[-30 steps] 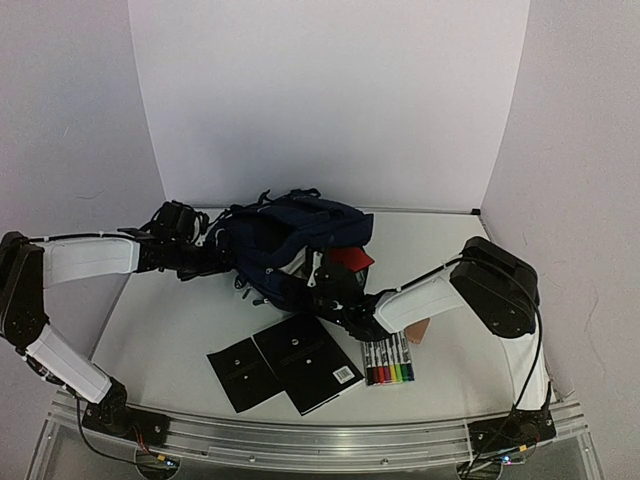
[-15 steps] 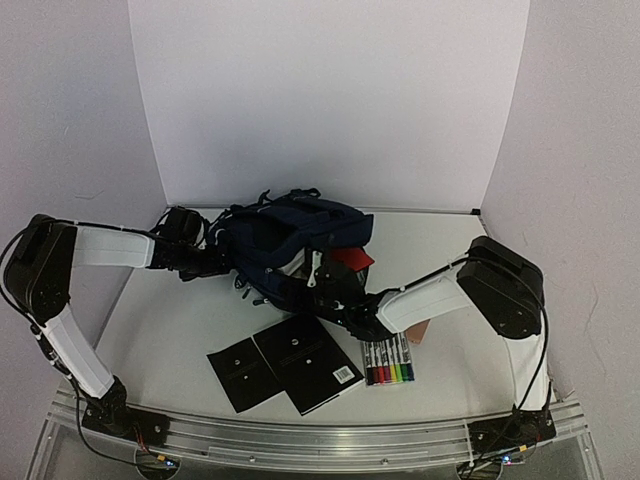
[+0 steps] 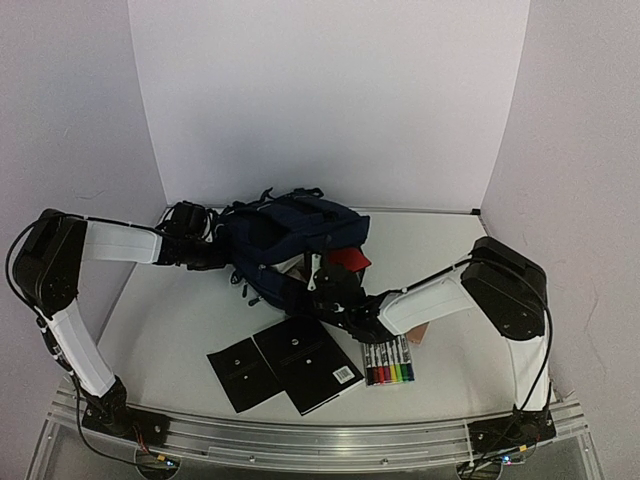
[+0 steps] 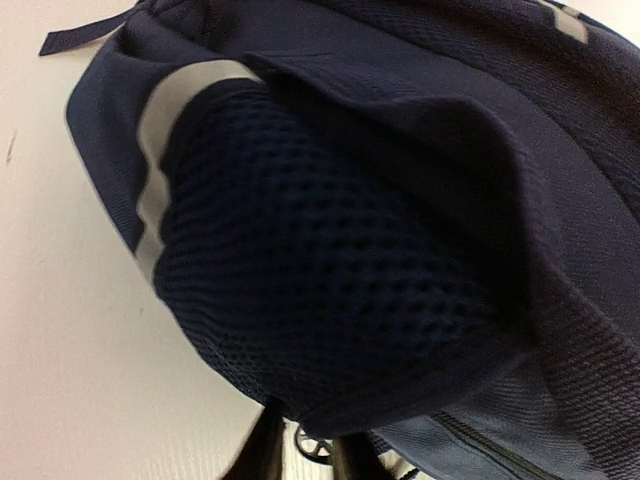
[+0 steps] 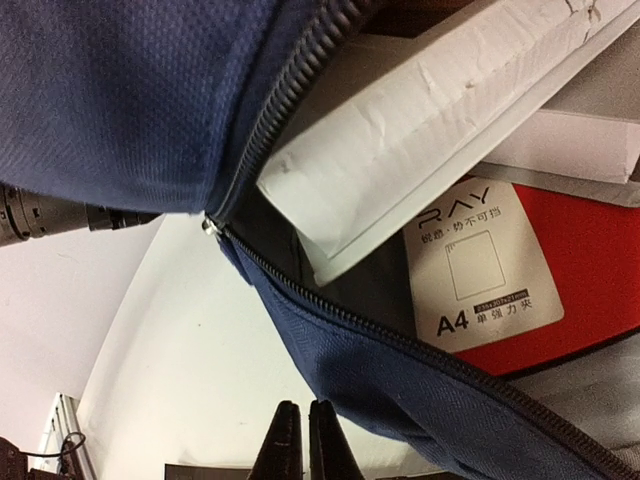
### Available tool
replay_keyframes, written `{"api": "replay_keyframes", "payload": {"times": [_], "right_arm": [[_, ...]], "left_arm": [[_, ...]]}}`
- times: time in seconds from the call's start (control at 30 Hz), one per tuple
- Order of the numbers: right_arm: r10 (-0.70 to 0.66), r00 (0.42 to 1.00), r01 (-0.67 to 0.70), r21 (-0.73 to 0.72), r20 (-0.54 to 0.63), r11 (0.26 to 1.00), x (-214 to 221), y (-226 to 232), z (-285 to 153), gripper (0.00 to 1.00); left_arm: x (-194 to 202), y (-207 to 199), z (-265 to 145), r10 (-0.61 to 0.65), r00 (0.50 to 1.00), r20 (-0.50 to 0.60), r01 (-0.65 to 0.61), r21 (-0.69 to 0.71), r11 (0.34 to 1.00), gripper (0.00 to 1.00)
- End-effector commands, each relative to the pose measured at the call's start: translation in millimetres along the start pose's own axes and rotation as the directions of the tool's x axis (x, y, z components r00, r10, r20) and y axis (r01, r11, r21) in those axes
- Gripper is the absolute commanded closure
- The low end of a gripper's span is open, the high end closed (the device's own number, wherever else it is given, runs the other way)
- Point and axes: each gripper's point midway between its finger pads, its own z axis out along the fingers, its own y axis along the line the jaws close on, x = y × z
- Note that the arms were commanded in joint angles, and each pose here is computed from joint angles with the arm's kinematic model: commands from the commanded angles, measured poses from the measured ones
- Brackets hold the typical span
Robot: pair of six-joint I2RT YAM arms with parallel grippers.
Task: Pack the student bag
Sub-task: Zip the student bag at the center of the board.
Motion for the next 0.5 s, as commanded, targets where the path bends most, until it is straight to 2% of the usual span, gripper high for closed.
{"api": "replay_keyframes", "payload": {"times": [0.0, 0.1, 0.2, 0.33, 0.47], "right_arm": [[-0.014, 0.994, 0.015, -0.007, 0.106, 1.0, -39.5, 23.6, -21.7, 0.86], [-0.009, 0.993, 0.004, 0.048, 0.115, 0.999, -47.4, 17.6, -30.6, 0.71], [0.008, 0.993, -0.019, 0.088, 0.12, 0.996, -52.4, 10.9, -46.0, 0.6], [0.038, 0.993, -0.048, 0.089, 0.11, 0.995, -56.1, 9.7, -69.8, 0.54], [0.076, 0.994, -0.084, 0.105, 0.083, 0.991, -55.1, 6.5, -87.9, 0.53]], "left_arm": [[-29.3, -35.5, -7.1, 0.077, 0.992, 0.101, -0.093, 0.172, 0.981, 0.99], [-17.8, -64.7, -19.6, 0.112, 0.988, 0.105, -0.137, 0.28, 0.95, 1.0], [-5.4, -98.2, -36.0, 0.143, 0.984, 0.11, -0.173, 0.348, 0.921, 1.0], [6.5, -133.5, -56.4, 0.154, 0.98, 0.127, -0.193, 0.401, 0.895, 1.0], [8.4, -142.8, -69.1, 0.104, 0.986, 0.128, -0.15, 0.436, 0.887, 1.0]]}}
